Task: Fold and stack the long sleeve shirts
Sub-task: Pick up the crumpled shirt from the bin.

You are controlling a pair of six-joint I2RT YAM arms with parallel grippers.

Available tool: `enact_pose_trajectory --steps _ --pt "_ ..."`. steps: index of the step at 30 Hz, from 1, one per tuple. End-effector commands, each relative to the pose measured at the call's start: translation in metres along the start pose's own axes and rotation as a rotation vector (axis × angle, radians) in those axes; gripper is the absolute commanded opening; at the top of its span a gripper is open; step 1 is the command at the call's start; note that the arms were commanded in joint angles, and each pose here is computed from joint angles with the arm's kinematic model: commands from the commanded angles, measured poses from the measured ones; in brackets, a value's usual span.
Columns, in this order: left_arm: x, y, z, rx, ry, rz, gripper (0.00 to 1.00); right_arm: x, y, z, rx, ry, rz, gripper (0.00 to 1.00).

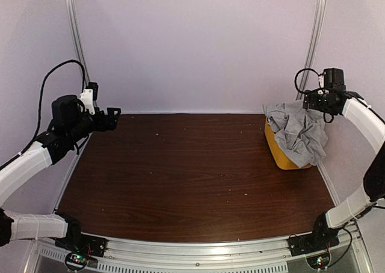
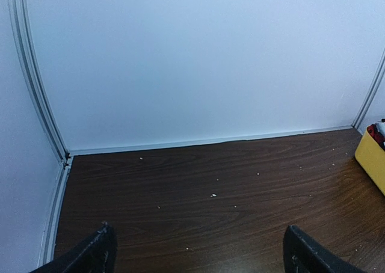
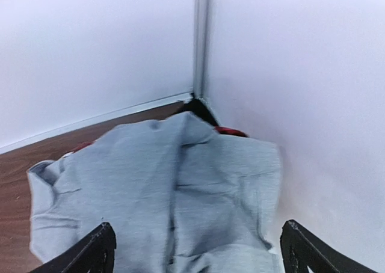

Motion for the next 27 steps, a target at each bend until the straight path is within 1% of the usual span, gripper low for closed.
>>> enact_pose_trajectory --steps 1,3,6,7,9,10,12,13,14,15,16,17,18,19,22,25,27 --pt "0.000 -0.007 -0.021 -0.071 -0.006 0.003 0.98 0.058 -0.004 0.024 0.068 -0.063 -0.197 0.97" --pt "-0.001 -0.007 -0.021 -0.071 -0.006 0.004 0.98 0.080 -0.006 0.034 0.091 -0.100 -0.224 0.98" --pt "0.000 -0.007 -0.021 -0.071 -0.008 0.003 0.98 0.097 0.000 0.053 0.128 -0.139 -0.233 0.98" --pt "0.000 -0.007 -0.021 -0.070 -0.008 0.003 0.98 0.101 0.005 0.059 0.144 -0.147 -0.234 0.97" --pt "-0.001 -0.006 -0.020 -0.068 -0.007 0.007 0.98 0.104 0.014 0.069 0.177 -0.169 -0.218 0.89" --pt "0.000 -0.007 -0.017 -0.051 -0.008 0.003 0.98 0.105 0.017 0.071 0.191 -0.180 -0.211 0.83" --pt "0.000 -0.007 -0.015 -0.045 -0.007 0.002 0.98 0.107 0.020 0.071 0.205 -0.198 -0.202 0.66" --pt "0.001 -0.007 -0.016 -0.046 -0.007 -0.002 0.98 0.109 0.019 0.067 0.203 -0.205 -0.205 0.54" --pt "0.001 -0.008 -0.016 -0.048 -0.006 -0.002 0.98 0.111 0.016 0.060 0.191 -0.209 -0.211 0.40" --pt "0.001 -0.008 -0.016 -0.047 -0.007 -0.004 0.98 0.114 0.009 0.050 0.171 -0.213 -0.221 0.27" --pt "0.001 -0.008 -0.016 -0.048 -0.007 -0.004 0.98 0.119 -0.002 0.037 0.140 -0.219 -0.239 0.18" --pt "0.001 -0.008 -0.015 -0.047 -0.007 -0.006 0.98 0.129 -0.018 0.021 0.088 -0.226 -0.274 0.10" --pt "0.001 -0.008 -0.016 -0.048 -0.008 -0.006 0.98 0.140 -0.038 0.003 0.029 -0.228 -0.317 0.05" --pt "0.001 -0.008 -0.015 -0.046 -0.008 -0.005 0.98 0.150 -0.061 -0.016 -0.037 -0.226 -0.373 0.02" --pt "0.001 -0.006 -0.015 -0.042 -0.008 -0.005 0.98 0.184 -0.137 -0.066 -0.236 -0.201 -0.618 0.01" --pt "0.002 -0.006 -0.014 -0.040 -0.010 -0.010 0.97 0.216 -0.214 -0.099 -0.407 -0.171 -0.889 0.02" --pt "0.003 -0.005 -0.012 -0.037 -0.009 -0.018 0.98 0.243 -0.253 -0.102 -0.449 -0.188 -1.061 0.03"
Point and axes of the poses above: each gripper's point midway between its finger pads, its own y axis out along the fingers, its own x axis along the line the jaws close on, z = x × y, the point moved 5 cm from there along -y, back along the fingers, and after that the axes turned 5 degrees about -y, right-handed, at the moved point
